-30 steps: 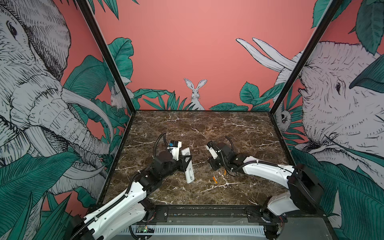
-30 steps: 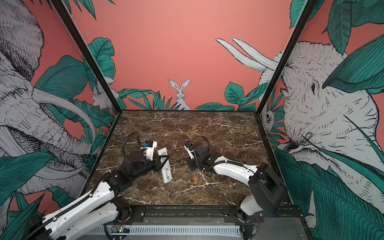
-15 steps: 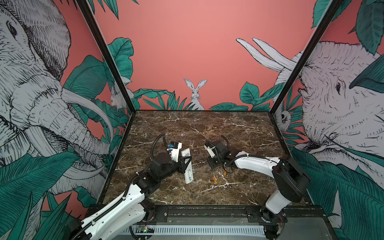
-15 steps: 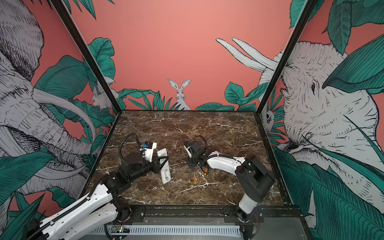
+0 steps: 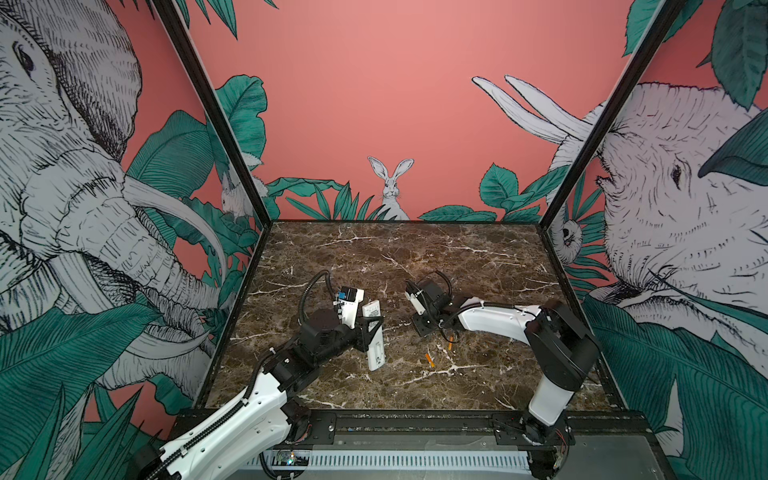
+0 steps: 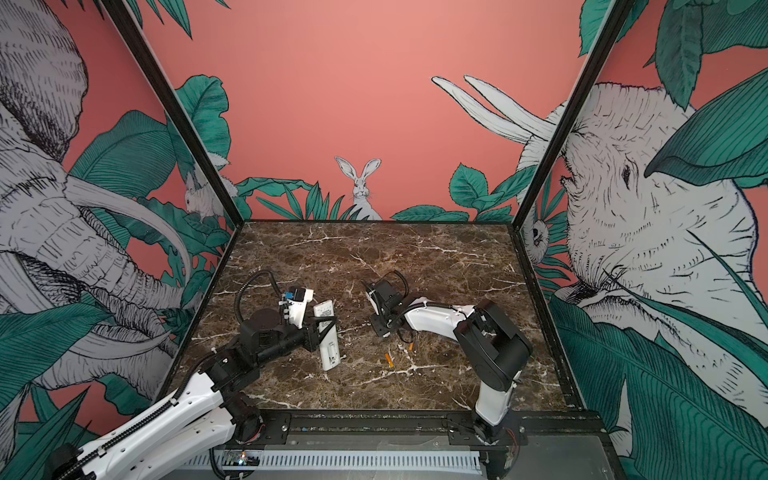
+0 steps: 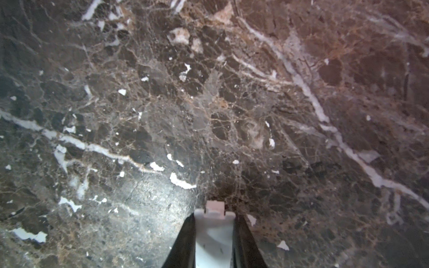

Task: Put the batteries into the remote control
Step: 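Carry the battery cover away from the remote with the right gripper, then lower the right gripper and release the battery cover onto the table, then grasp an orange battery on the table with the right gripper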

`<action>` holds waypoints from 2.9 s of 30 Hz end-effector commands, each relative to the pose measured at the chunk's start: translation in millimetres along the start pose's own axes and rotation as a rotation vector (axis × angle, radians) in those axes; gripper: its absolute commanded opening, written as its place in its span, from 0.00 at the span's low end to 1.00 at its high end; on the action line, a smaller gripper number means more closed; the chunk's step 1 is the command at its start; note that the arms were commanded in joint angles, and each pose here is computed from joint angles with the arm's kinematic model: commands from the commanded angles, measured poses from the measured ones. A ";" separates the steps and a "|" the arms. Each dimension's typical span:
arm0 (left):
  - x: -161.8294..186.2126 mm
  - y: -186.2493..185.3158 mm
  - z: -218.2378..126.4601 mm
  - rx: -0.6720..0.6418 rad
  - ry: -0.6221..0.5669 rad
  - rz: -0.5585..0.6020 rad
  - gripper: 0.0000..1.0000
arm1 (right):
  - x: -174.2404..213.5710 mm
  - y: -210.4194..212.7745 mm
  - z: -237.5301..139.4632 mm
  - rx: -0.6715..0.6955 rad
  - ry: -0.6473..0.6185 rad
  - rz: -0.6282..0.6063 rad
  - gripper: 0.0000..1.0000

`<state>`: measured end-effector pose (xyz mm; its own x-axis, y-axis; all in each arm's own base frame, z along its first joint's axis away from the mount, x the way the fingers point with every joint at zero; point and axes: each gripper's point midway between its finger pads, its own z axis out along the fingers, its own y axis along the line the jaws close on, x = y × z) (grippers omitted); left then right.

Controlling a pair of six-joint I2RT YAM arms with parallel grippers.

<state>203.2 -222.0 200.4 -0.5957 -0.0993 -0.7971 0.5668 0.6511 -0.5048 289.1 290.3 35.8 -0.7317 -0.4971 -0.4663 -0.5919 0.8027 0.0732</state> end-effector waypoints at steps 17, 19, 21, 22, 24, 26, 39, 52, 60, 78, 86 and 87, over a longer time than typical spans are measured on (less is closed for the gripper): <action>-0.9 -0.4 -5.9 0.015 -0.035 -0.004 0.00 | -4.7 -0.8 -5.7 -0.013 0.000 0.027 0.52; -1.1 0.2 -6.6 0.012 -0.037 -0.006 0.00 | -6.4 -0.7 -11.5 -0.014 -0.010 0.029 0.54; -2.0 0.4 -7.1 0.010 -0.041 -0.012 0.00 | -6.2 -0.5 -18.2 -0.018 -0.019 0.030 0.55; -1.8 0.8 -6.8 0.008 -0.040 -0.015 0.00 | -5.5 -0.3 -21.4 -0.020 -0.022 0.031 0.56; -1.8 2.3 -6.6 0.000 -0.041 -0.019 0.00 | -3.0 1.0 -27.0 -0.028 -0.028 0.036 0.55; -1.4 3.4 -5.8 -0.006 -0.039 -0.020 0.00 | 2.8 3.3 -32.0 -0.044 -0.027 0.046 0.56; -1.6 8.7 -6.5 -0.027 -0.056 -0.022 0.00 | 46.3 18.4 -45.4 -0.044 0.073 0.002 0.50; 0.8 12.6 -4.6 -0.045 -0.046 -0.002 0.00 | 68.0 29.7 -35.1 -0.063 0.176 -0.031 0.41; 0.9 14.2 -3.9 -0.053 -0.046 0.004 0.00 | 78.6 36.8 -31.7 -0.070 0.223 -0.048 0.41; -0.6 15.0 -4.3 -0.061 -0.050 0.009 0.00 | 96.6 39.6 -28.8 -0.053 0.285 -0.065 0.35; 2.3 16.9 -5.4 -0.065 -0.048 0.009 0.00 | 98.9 39.0 -25.6 -0.042 0.299 -0.076 0.31; 2.5 17.4 -5.8 -0.067 -0.049 0.009 0.00 | 99.1 39.2 -24.9 -0.041 0.301 -0.077 0.31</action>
<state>207.0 -210.8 193.3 -0.5760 -0.1237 -0.8081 0.5342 0.6913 -0.4866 187.6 265.6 18.5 -0.7496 -0.6241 -0.2204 -0.6541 0.7495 0.1022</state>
